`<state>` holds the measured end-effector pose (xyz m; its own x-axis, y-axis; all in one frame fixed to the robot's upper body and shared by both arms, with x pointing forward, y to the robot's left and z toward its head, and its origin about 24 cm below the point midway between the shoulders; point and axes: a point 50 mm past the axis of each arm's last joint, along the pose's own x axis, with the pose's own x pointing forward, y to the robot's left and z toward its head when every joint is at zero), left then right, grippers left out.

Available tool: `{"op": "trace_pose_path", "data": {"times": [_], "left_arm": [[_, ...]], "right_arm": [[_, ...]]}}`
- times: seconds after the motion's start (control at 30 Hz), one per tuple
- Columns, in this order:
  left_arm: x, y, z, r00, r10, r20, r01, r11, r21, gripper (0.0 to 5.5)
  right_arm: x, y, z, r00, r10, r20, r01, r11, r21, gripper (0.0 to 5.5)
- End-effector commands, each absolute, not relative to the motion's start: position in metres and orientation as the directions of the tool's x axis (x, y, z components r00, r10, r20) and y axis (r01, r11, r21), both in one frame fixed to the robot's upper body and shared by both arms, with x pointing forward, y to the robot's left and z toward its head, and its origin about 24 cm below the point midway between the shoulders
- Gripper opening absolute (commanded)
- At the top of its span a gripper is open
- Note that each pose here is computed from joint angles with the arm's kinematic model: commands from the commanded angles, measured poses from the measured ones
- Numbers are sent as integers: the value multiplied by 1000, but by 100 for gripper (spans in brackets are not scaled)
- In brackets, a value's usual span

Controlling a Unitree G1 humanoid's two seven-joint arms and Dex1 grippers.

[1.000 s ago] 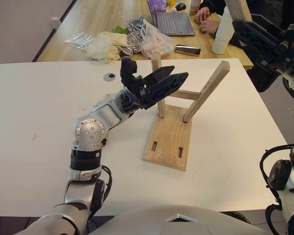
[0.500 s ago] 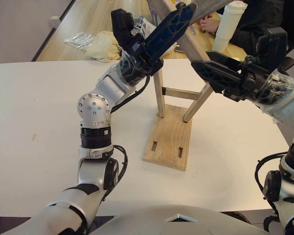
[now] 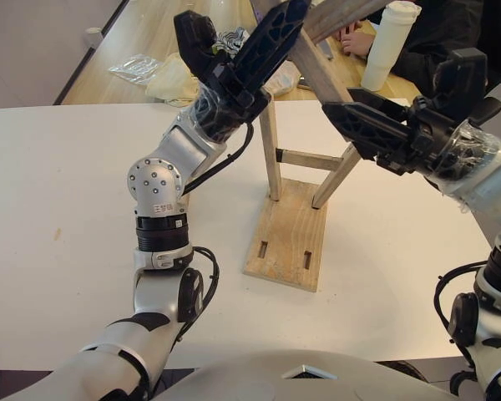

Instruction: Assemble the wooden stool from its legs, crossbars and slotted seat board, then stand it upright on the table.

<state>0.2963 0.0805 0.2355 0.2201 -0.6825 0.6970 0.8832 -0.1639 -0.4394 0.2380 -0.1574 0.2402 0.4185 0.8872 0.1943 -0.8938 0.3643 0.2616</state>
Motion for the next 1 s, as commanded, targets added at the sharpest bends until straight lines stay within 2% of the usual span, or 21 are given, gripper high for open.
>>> {"op": "trace_pose_path", "data": {"times": [0.03, 0.17, 0.4, 0.43, 0.6, 0.7, 0.83, 1.0], "left_arm": [[294, 77, 238, 194, -687, 700, 884, -187, -429, 264], [294, 78, 237, 195, -689, 698, 882, -188, -431, 210], [297, 83, 226, 215, -714, 666, 895, -129, -426, 209], [299, 84, 221, 223, -722, 655, 898, -109, -426, 209], [307, 97, 203, 268, -742, 614, 926, 21, -378, 208], [310, 104, 197, 270, -757, 595, 930, 46, -363, 208], [312, 115, 189, 260, -794, 550, 939, 75, -336, 208], [305, 129, 176, 222, -852, 474, 950, 79, -302, 208]], "right_arm": [[236, -155, 241, 405, 890, 210, -901, 349, 259, 201], [235, -153, 240, 404, 891, 209, -900, 346, 264, 201], [239, -155, 233, 446, 879, 170, -880, 396, 263, 201], [241, -155, 228, 471, 872, 132, -867, 429, 253, 238], [247, -164, 211, 510, 857, 72, -842, 480, 247, 301], [248, -173, 207, 538, 841, 63, -827, 512, 231, 338], [245, -193, 196, 550, 835, -15, -815, 541, 206, 338], [249, -225, 162, 605, 776, -177, -751, 630, 198, 338]]}}
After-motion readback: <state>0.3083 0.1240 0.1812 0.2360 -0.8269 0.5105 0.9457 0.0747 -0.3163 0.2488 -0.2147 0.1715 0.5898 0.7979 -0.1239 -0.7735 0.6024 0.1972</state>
